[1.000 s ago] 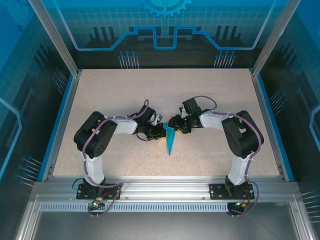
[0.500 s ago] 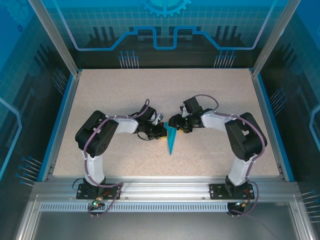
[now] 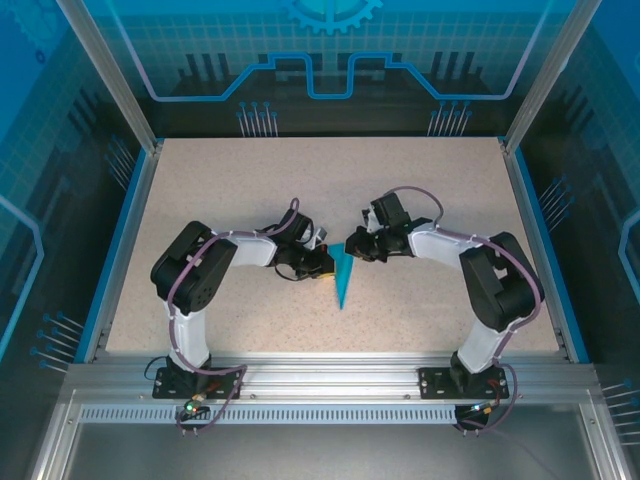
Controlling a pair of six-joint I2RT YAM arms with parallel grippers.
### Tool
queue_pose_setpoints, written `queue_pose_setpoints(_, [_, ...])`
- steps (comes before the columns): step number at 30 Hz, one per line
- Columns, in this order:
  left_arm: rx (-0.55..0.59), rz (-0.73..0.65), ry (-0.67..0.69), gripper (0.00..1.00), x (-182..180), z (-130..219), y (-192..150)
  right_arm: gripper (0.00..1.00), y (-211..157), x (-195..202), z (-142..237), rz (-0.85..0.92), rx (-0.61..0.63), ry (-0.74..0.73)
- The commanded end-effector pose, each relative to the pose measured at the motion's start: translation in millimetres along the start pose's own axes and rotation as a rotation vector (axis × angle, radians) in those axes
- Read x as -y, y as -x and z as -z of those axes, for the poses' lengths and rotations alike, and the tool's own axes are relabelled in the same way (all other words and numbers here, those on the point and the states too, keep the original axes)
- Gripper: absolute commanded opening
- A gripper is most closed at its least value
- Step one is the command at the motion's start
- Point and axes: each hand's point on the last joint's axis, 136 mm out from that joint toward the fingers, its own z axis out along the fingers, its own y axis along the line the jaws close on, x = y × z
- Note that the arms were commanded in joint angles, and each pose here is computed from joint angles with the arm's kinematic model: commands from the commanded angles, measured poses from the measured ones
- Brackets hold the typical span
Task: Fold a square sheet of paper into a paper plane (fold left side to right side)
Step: Fold the wing for the fifth time at the center of the table.
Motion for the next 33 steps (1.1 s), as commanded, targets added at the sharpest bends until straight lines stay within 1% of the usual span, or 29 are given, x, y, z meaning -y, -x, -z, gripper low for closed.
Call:
queue_pose_setpoints(1, [-0.034, 0.019, 0.06, 0.0, -19, -8, -8, 0.11, -7, 2, -10, 0.0, -0.037, -0.01])
queue_pose_setpoints(7, [-0.034, 0.022, 0.07, 0.0, -21, -7, -8, 0.1, -11, 7, -19, 0.002, -0.062, -0.02])
queue_pose_setpoints(24, [-0.042, 0.031, 0.085, 0.0, -25, -8, -10, 0.1, -20, 32, -29, -0.012, -0.106, -0.116])
queue_pose_setpoints(33, [-0.032, 0.023, 0.075, 0.0, -19, -5, -8, 0.09, -39, 56, -32, -0.061, -0.155, -0.196])
